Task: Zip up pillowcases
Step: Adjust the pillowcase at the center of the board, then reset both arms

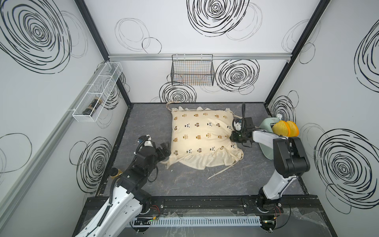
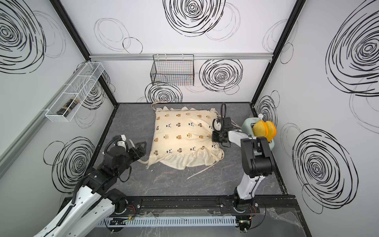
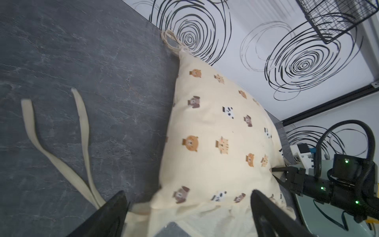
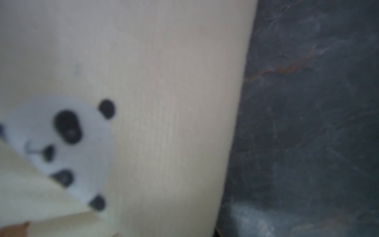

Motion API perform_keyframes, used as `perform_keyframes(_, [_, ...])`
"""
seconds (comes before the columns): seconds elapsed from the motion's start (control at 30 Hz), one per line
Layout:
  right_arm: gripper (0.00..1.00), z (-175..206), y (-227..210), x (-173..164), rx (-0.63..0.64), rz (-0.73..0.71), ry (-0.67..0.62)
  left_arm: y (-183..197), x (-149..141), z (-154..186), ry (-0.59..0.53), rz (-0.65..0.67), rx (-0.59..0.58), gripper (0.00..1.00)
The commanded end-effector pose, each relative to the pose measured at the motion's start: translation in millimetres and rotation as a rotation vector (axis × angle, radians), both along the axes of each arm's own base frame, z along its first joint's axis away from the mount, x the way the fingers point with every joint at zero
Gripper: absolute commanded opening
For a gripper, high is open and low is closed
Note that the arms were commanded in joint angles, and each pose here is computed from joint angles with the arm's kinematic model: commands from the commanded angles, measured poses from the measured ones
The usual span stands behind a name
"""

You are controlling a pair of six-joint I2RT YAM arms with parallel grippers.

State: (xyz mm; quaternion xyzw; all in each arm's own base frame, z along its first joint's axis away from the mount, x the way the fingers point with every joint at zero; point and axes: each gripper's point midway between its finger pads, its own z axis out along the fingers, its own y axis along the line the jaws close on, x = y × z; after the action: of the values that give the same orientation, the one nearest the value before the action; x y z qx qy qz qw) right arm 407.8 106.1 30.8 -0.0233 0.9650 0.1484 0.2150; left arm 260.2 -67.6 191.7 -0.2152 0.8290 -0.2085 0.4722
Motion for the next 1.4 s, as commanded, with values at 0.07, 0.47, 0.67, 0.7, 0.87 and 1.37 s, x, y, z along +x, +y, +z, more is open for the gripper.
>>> perform_keyframes(0.07, [0.12, -30.4, 1.5, -22.3, -0.146, 0.123, 0.163, 29.6, 27.1, 32.1, -0.107, 0.049, 0.078, 0.96])
perform_keyframes(0.47, [0.53, -1.8, 17.5, -34.3, -0.143, 0.078, 0.082, 80.1, 43.0, 38.2, -0.161, 0.212, 0.072, 0.96])
perform_keyframes(0.67, [0.98, 54.3, -35.1, -12.6, -0.218, -0.091, -0.187, 103.4, 52.1, 34.0, -0.226, 0.362, 0.109, 0.96])
perform_keyframes(0.7, [0.98, 64.8, -43.4, -9.9, -0.239, -0.103, -0.253, 111.5, 54.4, 30.4, -0.231, 0.404, 0.142, 0.96])
perform_keyframes(0.87, [0.98, 86.5, -91.6, 6.6, -0.421, -0.225, -0.497, 143.8, 62.7, 6.3, -0.191, 0.556, 0.345, 0.96])
perform_keyframes(1.37, [0.98, 77.5, -106.3, -4.8, -0.369, -0.283, -0.743, 148.1, 99.8, -38.9, -0.272, 0.468, 0.533, 0.97])
